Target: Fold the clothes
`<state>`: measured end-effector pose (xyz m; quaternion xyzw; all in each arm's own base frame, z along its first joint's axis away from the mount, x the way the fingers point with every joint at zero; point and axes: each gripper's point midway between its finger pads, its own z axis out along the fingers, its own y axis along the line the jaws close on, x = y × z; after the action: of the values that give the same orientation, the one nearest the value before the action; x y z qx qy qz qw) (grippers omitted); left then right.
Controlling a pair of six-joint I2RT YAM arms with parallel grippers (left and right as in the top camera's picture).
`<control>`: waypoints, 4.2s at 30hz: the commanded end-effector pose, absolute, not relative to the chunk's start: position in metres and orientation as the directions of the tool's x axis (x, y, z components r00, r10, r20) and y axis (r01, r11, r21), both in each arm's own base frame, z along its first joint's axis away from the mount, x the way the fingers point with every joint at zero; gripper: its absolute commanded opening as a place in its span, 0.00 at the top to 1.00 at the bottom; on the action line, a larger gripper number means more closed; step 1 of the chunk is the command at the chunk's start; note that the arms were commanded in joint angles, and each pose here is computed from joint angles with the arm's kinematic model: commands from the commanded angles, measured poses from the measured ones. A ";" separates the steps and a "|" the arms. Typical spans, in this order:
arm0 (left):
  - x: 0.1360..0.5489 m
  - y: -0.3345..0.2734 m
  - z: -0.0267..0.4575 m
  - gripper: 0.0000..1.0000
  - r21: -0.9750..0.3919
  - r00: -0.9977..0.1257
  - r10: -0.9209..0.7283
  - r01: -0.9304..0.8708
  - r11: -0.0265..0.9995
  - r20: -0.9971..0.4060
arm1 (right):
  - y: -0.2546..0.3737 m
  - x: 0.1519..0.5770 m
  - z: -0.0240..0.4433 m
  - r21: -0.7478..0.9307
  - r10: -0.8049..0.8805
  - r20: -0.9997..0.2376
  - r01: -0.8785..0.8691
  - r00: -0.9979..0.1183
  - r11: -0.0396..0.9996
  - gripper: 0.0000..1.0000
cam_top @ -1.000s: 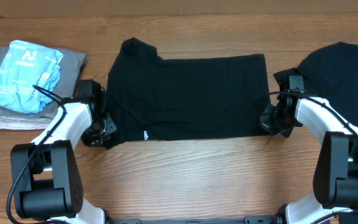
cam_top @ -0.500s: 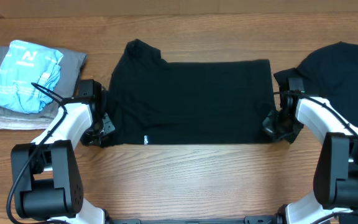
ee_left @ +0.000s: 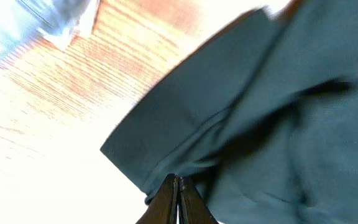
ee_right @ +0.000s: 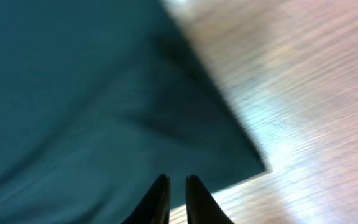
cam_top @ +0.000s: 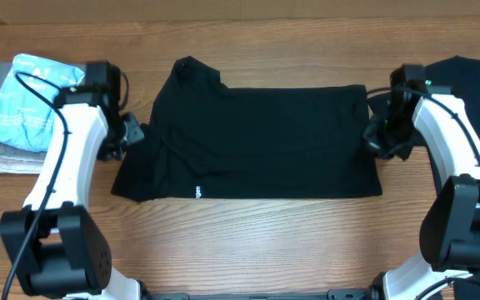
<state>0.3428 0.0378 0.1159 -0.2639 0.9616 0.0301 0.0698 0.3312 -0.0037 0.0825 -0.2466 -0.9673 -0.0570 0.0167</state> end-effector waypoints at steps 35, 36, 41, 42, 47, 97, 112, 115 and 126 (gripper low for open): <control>0.371 0.098 0.225 0.00 -0.202 -0.683 -0.643 -0.615 0.762 -0.347 | 0.395 0.333 0.045 0.060 -0.492 -0.535 -0.612 -0.686 0.789 0.53; 0.371 0.098 0.225 0.00 -0.202 -0.683 -0.643 -0.615 0.762 -0.347 | 0.395 0.333 0.045 0.058 -0.493 -0.537 -0.613 -0.685 0.788 0.53; 0.371 0.098 0.225 0.00 -0.202 -0.683 -0.643 -0.615 0.762 -0.347 | 0.393 0.332 0.044 0.055 -0.500 -0.529 -0.615 -0.686 0.786 0.53; 0.371 0.098 0.225 0.00 -0.202 -0.683 -0.643 -0.615 0.762 -0.347 | 0.392 0.331 0.043 0.054 -0.502 -0.524 -0.615 -0.688 0.787 0.53; 0.371 0.098 0.225 0.00 -0.202 -0.683 -0.643 -0.615 0.762 -0.347 | 0.390 0.327 0.038 0.048 -0.514 -0.505 -0.617 -0.694 0.786 0.53; 0.371 0.098 0.225 0.00 -0.202 -0.683 -0.643 -0.615 0.762 -0.347 | 0.390 0.299 0.026 -0.119 -0.742 -0.439 -0.786 -0.507 0.607 0.43; 0.371 0.098 0.225 0.00 -0.202 -0.683 -0.643 -0.615 0.762 -0.347 | 0.384 0.309 0.028 -0.170 -0.735 -0.447 -0.759 -0.509 0.629 0.86; 0.371 0.098 0.225 0.00 -0.202 -0.683 -0.643 -0.615 0.762 -0.347 | 0.384 0.311 0.029 -0.168 -0.728 -0.453 -0.753 -0.515 0.637 0.96; 0.371 0.098 0.225 0.00 -0.202 -0.683 -0.643 -0.615 0.762 -0.347 | 0.357 0.353 0.034 -0.142 -0.626 -0.490 -0.654 -0.606 0.743 0.96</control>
<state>0.3701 0.0996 0.2164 -0.3505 0.9165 -0.0310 0.1902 0.3377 0.3664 0.0293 0.3811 -0.8891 -0.0282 -0.2517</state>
